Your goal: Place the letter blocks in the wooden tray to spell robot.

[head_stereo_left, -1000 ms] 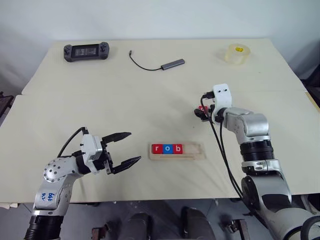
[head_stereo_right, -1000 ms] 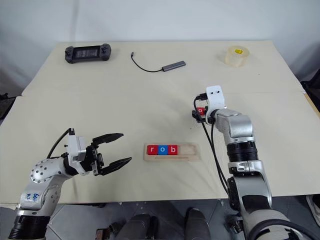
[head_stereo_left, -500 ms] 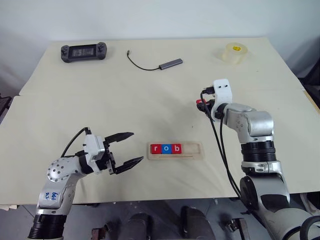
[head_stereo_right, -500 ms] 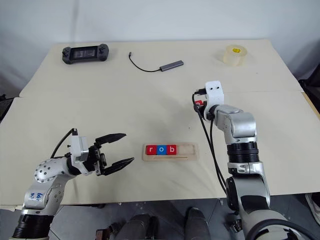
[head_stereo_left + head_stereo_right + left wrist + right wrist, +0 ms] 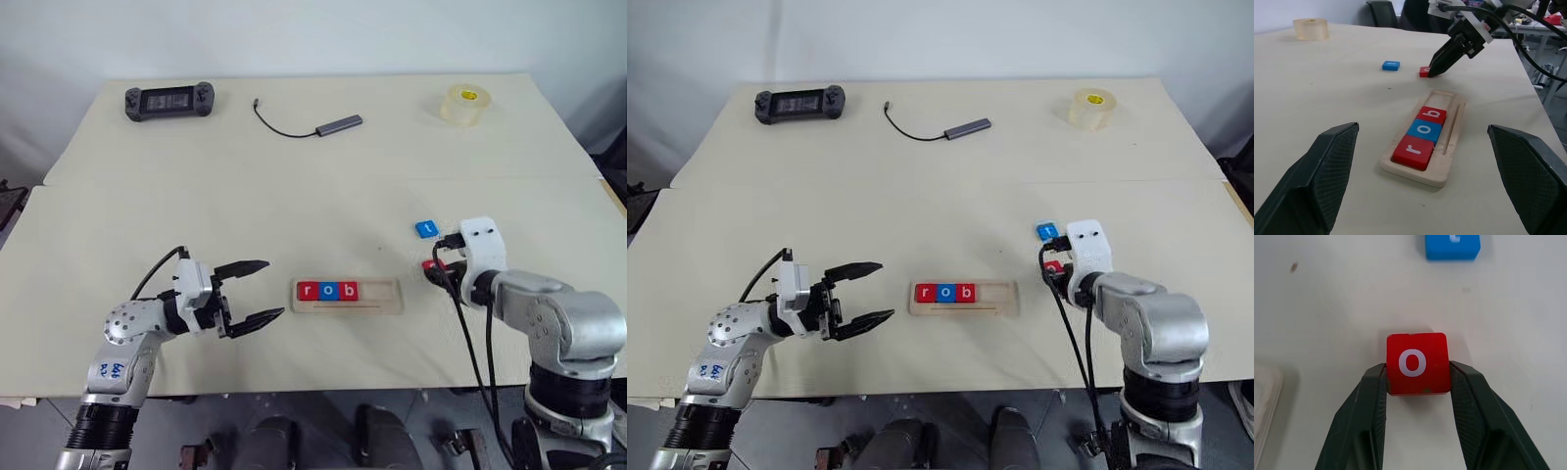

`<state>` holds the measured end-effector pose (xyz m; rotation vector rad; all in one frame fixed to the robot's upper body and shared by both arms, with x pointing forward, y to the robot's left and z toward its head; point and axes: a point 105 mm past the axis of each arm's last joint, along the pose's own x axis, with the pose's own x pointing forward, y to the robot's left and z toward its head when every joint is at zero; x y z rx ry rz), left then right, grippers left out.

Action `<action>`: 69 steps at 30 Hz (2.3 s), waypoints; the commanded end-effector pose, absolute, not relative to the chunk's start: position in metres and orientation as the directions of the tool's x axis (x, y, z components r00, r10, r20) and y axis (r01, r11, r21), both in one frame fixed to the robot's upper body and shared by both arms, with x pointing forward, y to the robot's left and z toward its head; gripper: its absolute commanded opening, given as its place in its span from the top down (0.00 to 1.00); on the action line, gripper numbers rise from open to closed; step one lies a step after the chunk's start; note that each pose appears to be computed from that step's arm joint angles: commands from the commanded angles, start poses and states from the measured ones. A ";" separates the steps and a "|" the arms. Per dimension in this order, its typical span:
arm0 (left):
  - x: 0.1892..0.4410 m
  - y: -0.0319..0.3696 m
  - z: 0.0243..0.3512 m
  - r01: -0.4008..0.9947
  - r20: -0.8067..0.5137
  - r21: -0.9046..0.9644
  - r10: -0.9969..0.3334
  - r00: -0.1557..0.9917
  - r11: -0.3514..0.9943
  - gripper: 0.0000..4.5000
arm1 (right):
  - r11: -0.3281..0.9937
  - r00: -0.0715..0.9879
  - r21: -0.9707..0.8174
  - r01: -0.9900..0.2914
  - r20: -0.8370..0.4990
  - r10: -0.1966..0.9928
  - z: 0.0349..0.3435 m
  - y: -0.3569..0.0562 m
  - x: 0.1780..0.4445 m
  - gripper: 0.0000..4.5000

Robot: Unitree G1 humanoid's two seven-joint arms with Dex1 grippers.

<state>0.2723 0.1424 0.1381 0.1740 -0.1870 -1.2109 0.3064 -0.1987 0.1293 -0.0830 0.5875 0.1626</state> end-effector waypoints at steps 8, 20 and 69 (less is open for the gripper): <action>0.272 0.149 0.142 0.913 0.037 0.248 -0.945 0.326 0.324 0.00 | 0.974 0.812 -0.008 -0.227 -0.553 0.185 0.124 -0.190 0.286 0.30; 0.273 0.153 0.147 0.909 0.021 0.288 -0.951 0.308 0.301 0.00 | 0.538 0.603 -0.293 -0.790 -0.527 0.599 0.157 -0.219 0.296 0.01; 0.265 0.142 0.154 0.894 0.058 0.298 -0.941 0.334 0.335 0.00 | 0.232 0.089 0.071 -0.970 -0.787 0.611 0.133 -0.239 0.288 0.64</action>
